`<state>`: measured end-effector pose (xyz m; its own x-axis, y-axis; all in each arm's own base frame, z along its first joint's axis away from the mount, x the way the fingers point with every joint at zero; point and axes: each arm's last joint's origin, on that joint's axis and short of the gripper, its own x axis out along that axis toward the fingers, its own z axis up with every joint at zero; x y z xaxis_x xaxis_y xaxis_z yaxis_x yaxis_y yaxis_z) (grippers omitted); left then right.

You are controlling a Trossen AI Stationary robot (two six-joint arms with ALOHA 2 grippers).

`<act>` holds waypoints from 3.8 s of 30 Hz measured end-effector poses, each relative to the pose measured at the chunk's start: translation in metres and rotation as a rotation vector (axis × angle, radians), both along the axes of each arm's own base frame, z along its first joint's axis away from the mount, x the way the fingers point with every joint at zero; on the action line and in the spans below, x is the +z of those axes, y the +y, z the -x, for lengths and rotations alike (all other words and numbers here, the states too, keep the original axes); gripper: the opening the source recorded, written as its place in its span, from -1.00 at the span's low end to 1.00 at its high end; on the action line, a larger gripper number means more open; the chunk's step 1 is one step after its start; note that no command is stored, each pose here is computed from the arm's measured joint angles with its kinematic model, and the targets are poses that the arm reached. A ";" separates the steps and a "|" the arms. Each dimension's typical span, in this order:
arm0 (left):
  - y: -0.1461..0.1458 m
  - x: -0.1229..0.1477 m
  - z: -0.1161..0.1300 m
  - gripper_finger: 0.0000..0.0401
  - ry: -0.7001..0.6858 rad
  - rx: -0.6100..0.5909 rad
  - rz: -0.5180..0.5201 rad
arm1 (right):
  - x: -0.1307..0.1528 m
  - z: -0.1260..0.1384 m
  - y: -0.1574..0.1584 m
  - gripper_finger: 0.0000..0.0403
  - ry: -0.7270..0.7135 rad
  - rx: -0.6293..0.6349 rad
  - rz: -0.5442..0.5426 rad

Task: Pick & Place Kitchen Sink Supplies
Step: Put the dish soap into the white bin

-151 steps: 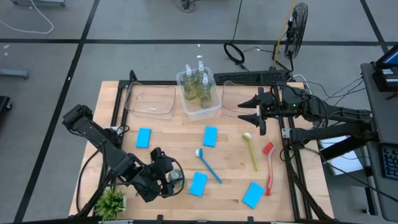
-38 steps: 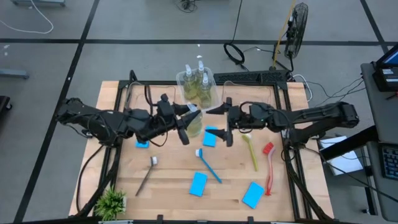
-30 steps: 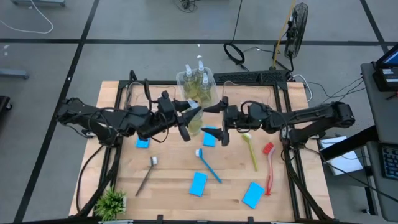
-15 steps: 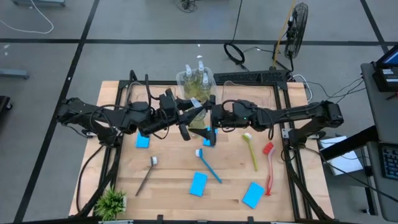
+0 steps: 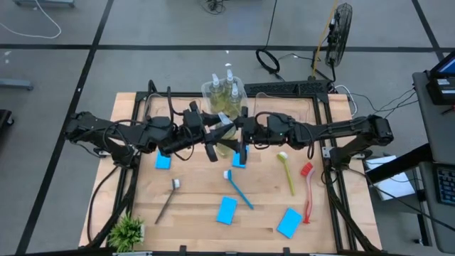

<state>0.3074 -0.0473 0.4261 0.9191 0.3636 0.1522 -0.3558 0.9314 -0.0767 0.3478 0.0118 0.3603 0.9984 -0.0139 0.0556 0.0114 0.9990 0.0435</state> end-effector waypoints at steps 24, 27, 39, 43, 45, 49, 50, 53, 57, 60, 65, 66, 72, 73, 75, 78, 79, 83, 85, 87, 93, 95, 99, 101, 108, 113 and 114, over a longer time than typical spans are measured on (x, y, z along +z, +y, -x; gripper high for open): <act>-0.005 0.019 0.074 0.28 0.234 0.329 -0.108 | -0.001 0.000 -0.030 -0.11 -0.001 -0.162 -0.023; -0.007 0.016 0.080 0.33 0.267 0.339 -0.105 | 0.005 0.001 -0.039 -0.11 -0.063 -0.201 0.002; -0.016 -0.009 0.084 0.34 0.482 0.206 -0.188 | -0.001 -0.008 -0.073 -0.09 -0.146 -0.333 0.064; -0.013 -0.015 0.088 0.36 0.525 0.198 -0.136 | -0.015 -0.017 -0.083 -0.08 -0.119 -0.354 0.082; -0.009 -0.019 0.091 0.37 0.547 0.212 -0.108 | -0.022 -0.022 -0.089 -0.09 -0.111 -0.367 0.093; -0.007 -0.023 0.095 0.39 0.576 0.216 -0.074 | -0.037 -0.031 -0.098 -0.08 -0.095 -0.387 0.107; -0.006 -0.023 0.096 0.40 0.581 0.217 -0.071 | -0.040 -0.033 -0.100 -0.08 -0.090 -0.391 0.108; -0.007 -0.025 0.096 0.38 0.600 0.205 -0.070 | -0.052 -0.039 -0.106 -0.07 -0.056 -0.404 0.139; -0.007 -0.029 0.096 0.35 0.611 0.205 -0.061 | -0.060 -0.043 -0.112 -0.07 -0.030 -0.417 0.172; -0.006 -0.035 0.097 0.33 0.622 0.208 -0.055 | -0.065 -0.045 -0.114 -0.06 -0.018 -0.424 0.202; -0.004 -0.045 0.101 0.29 0.614 0.217 -0.023 | -0.077 -0.050 -0.118 -0.06 -0.002 -0.429 0.209; -0.004 -0.048 0.101 0.29 0.612 0.218 -0.018 | -0.079 -0.051 -0.120 -0.06 0.001 -0.429 0.207; -0.004 -0.063 0.102 0.33 0.603 0.226 0.016 | -0.090 -0.055 -0.127 -0.04 0.003 -0.422 0.206; -0.004 -0.065 0.102 0.34 0.602 0.226 0.017 | -0.090 -0.055 -0.128 -0.04 0.004 -0.426 0.207; -0.004 -0.070 0.101 0.35 0.605 0.227 0.021 | -0.092 -0.055 -0.131 -0.04 -0.003 -0.432 0.209; -0.003 -0.078 0.101 0.33 0.601 0.247 0.046 | -0.098 -0.056 -0.137 -0.04 0.020 -0.440 0.197; -0.003 -0.081 0.101 0.32 0.606 0.253 0.051 | -0.100 -0.056 -0.138 -0.04 0.030 -0.442 0.187; -0.001 -0.090 0.100 0.28 0.617 0.269 0.064 | -0.112 -0.061 -0.141 -0.04 0.022 -0.451 0.195; 0.000 -0.093 0.100 0.26 0.623 0.278 0.071 | -0.115 -0.061 -0.143 -0.04 0.042 -0.449 0.205; 0.002 -0.096 0.100 0.24 0.625 0.288 0.079 | -0.114 -0.061 -0.143 -0.04 0.041 -0.448 0.192; 0.004 -0.102 0.099 0.27 0.624 0.301 0.095 | -0.116 -0.062 -0.144 0.03 0.056 -0.454 0.230; 0.004 -0.102 0.098 0.29 0.616 0.303 0.096 | -0.117 -0.062 -0.144 0.07 0.059 -0.453 0.230; 0.006 -0.101 0.096 0.33 0.616 0.297 0.076 | -0.118 -0.062 -0.144 0.16 0.073 -0.453 0.246; 0.007 -0.101 0.096 0.34 0.617 0.301 0.078 | -0.118 -0.062 -0.144 0.21 0.078 -0.453 0.257; 0.008 -0.101 0.096 0.27 0.619 0.305 0.077 | -0.118 -0.062 -0.143 0.33 0.088 -0.454 0.286; 0.008 -0.101 0.096 0.24 0.618 0.305 0.077 | -0.119 -0.062 -0.143 0.39 0.095 -0.456 0.308; 0.008 -0.101 0.096 0.24 0.618 0.305 0.077 | -0.119 -0.062 -0.143 0.40 0.095 -0.458 0.308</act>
<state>0.2118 -0.0393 0.3254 0.6838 0.6081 -0.4032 -0.6005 0.7829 0.1626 0.4096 -0.1314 0.2418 0.8949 -0.4449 0.0361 0.4372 0.8572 -0.2722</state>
